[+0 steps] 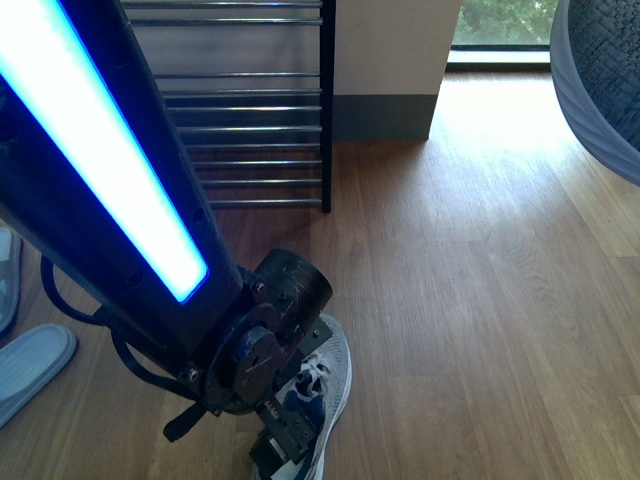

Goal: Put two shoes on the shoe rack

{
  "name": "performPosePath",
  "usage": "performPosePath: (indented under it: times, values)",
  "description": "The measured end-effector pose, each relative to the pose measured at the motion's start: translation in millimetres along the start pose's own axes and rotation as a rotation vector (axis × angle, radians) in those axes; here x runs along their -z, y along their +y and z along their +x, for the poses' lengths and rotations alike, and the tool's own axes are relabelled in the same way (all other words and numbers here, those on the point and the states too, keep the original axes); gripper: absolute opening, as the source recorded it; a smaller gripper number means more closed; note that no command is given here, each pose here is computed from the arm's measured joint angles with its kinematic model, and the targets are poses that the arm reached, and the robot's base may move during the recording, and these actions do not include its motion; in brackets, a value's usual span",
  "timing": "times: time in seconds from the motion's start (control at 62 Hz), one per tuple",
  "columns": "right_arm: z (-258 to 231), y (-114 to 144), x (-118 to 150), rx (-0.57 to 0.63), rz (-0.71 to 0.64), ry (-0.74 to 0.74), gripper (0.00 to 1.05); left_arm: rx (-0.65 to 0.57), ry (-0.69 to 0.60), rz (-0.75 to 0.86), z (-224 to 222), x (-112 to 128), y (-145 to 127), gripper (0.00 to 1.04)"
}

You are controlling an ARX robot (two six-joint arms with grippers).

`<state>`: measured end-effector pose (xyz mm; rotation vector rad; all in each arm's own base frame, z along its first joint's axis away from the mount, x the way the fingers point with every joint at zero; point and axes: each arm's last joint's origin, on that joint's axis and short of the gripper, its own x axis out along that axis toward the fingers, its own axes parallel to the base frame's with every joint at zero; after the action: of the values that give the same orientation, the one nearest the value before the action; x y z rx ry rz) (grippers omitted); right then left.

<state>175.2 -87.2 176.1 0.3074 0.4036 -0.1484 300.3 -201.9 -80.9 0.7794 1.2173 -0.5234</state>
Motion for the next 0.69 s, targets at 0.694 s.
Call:
performPosePath:
  times: [0.694]
  values:
    - [0.0,0.0,0.0,0.001,0.000,0.000,0.01,0.003,0.021,-0.314,10.4,12.6,-14.1,0.95]
